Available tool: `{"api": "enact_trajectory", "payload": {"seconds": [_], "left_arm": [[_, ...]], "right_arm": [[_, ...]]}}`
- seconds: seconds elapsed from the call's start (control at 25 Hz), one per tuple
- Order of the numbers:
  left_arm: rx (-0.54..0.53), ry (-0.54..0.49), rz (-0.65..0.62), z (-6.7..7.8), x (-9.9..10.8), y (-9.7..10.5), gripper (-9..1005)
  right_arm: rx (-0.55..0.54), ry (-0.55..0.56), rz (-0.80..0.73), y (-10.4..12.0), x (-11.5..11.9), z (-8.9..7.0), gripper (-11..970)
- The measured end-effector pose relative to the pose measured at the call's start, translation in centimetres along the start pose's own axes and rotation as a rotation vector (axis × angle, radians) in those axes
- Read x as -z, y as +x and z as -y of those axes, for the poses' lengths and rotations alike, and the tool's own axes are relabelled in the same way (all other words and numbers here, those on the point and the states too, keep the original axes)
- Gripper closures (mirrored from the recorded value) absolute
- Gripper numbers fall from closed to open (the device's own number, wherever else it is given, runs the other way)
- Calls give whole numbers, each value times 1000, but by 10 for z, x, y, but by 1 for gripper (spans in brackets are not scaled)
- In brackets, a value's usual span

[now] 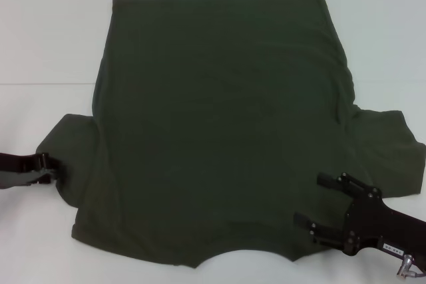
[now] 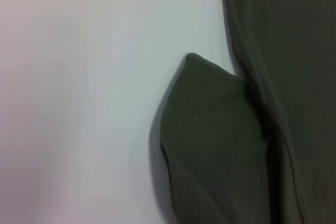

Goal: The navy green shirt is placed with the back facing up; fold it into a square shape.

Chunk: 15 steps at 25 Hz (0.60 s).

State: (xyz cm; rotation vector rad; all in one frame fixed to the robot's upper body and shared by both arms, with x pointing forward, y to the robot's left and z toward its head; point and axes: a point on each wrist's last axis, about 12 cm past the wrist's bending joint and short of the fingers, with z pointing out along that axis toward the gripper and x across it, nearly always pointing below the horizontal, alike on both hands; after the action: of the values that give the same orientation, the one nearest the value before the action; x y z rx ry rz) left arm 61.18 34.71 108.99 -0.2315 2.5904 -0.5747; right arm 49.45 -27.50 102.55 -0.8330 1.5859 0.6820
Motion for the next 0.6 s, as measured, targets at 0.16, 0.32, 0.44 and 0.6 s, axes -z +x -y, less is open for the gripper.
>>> {"api": "enact_trajectory", "payload": {"seconds": [0.16,0.32,0.44,0.6], "left_arm": [[-11,-7,1,1,0,0,528],[-14,-9,1,1,0,0,669],[-14,-9,3,0,1,0,786],[-17,-11,13,-1,3,-1,871]], "right_arm": [[0,-2,2,0,0,0,31],[0,-3,3,0,0,0,31],[0,-3,3,0,0,0,31],[0,-3,5,0,0,0,31]]}}
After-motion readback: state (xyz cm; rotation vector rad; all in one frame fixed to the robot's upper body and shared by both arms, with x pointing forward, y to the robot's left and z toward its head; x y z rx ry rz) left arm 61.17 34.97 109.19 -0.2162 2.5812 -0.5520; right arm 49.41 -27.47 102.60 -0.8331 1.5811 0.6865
